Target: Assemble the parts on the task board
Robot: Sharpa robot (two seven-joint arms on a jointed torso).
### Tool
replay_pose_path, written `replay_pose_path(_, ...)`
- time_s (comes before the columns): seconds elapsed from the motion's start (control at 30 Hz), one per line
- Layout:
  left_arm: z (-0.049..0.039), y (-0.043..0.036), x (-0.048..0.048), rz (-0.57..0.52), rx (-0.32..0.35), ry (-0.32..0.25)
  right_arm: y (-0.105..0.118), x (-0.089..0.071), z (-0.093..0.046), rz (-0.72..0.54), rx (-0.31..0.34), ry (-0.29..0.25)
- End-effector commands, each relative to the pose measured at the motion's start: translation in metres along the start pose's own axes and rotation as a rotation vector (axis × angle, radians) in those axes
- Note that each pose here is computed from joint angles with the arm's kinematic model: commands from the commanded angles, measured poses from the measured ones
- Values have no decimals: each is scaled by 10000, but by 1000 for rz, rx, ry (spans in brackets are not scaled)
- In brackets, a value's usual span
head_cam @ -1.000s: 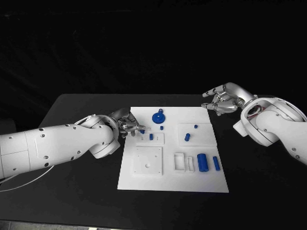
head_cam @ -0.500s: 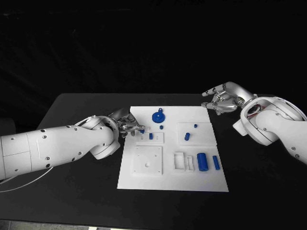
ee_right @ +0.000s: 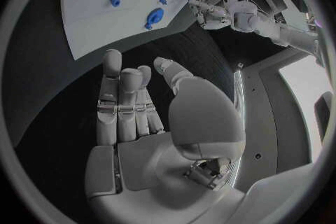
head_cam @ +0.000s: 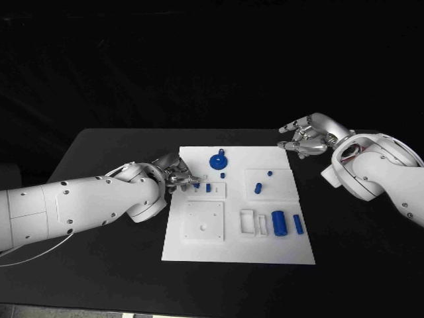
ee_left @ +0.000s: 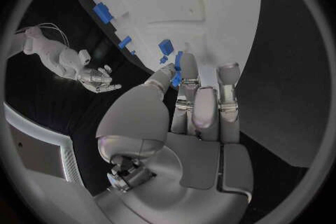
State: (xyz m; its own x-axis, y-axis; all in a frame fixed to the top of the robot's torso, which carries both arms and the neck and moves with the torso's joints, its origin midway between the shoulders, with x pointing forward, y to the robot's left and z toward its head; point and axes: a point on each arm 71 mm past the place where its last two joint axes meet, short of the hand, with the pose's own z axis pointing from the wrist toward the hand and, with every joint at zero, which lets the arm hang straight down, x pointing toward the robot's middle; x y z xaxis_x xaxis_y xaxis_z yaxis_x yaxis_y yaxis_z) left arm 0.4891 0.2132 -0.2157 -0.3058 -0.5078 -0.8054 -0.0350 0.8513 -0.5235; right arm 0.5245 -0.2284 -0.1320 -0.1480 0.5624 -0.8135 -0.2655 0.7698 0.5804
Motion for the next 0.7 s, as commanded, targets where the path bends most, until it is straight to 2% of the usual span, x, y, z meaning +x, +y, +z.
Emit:
replay_pose_path(0.03, 2, -7, 26, 21, 0, 24, 8, 3, -2, 0, -10, 0)
replay_pose_path(0.7, 4, -1, 49, 48, -6, 47, 12, 9, -1, 2, -13, -2)
